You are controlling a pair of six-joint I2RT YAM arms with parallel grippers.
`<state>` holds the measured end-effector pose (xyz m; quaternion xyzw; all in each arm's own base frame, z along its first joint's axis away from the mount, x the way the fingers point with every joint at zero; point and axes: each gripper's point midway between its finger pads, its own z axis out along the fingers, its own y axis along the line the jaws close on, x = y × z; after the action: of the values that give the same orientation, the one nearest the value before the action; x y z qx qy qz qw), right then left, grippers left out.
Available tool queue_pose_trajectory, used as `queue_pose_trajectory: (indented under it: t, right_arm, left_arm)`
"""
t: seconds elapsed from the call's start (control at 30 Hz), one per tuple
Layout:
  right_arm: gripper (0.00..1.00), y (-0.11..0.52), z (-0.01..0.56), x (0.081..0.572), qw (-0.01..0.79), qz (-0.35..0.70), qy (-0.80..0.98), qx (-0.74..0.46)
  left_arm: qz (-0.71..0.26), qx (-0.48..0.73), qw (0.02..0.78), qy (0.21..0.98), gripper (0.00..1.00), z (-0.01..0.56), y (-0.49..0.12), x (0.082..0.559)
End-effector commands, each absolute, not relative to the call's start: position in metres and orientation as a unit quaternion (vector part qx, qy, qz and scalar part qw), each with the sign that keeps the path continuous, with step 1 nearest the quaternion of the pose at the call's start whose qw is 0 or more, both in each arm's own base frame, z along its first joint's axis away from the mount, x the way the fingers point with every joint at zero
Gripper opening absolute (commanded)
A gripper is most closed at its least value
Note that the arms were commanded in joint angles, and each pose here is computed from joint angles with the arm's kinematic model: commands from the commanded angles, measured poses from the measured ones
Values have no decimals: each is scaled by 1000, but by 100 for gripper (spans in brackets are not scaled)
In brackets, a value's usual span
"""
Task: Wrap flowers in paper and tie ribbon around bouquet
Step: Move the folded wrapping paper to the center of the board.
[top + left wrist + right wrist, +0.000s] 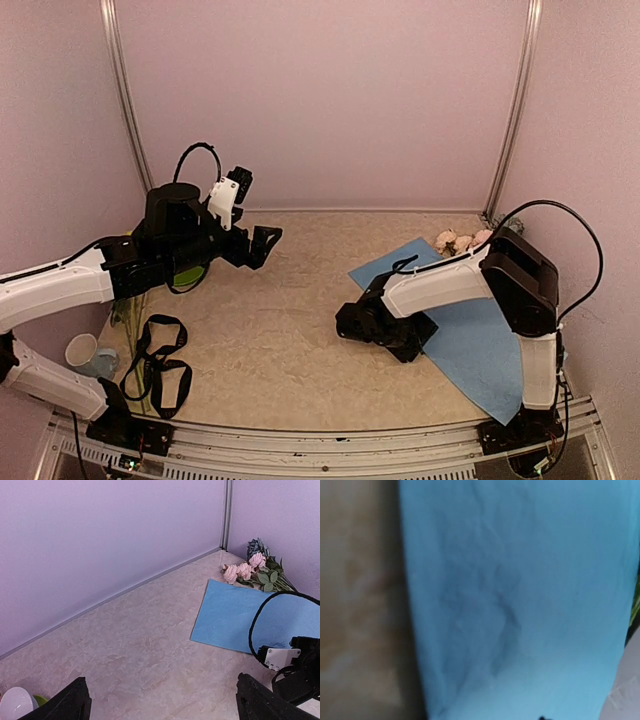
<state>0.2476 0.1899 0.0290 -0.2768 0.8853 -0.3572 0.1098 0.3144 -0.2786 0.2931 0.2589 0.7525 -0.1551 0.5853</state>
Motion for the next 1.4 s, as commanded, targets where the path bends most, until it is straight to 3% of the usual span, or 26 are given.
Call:
queue_pose_trajectory:
  t: [0.0,0.33,0.37,0.43,0.67,0.73,0.93,1.1,1.17,1.33,1.37]
  right_arm:
    - [48,191,17,257,131,-379,874,-274]
    - [33,180,24,289,160,-416,858,-255]
    - [27,180,25,292,163,-416,858,-254]
    - [0,178,30,296,170,-422,856,-247]
    - [0,191,53,307,197,-380,878,-216]
    - [0,220,54,310,208,-296,909,-207]
    - [0,361,82,307,249,91,944,-196]
    - [0,447,112,319,261,293,909,-143]
    - [0,471,121,328,269,353,889,-113]
    - [0,498,114,355,285,365,882,-82]
    - [17,505,115,355,280,373,880,-93]
  left_arm:
    - [-167,260,599,739,99,304,-278,312]
    - [-181,268,591,739,99,299,-284,310]
    - [-182,270,591,738,99,299,-284,309]
    - [-185,271,589,739,99,298,-286,309]
    - [-187,272,592,735,99,302,-284,308]
    - [-186,269,594,735,99,302,-282,309]
    - [-188,267,593,736,99,302,-281,309]
    - [-186,265,594,737,99,302,-280,311]
    - [-186,265,594,736,99,302,-279,311]
    - [-179,265,594,738,99,298,-277,312]
    - [-179,266,594,738,99,298,-277,312]
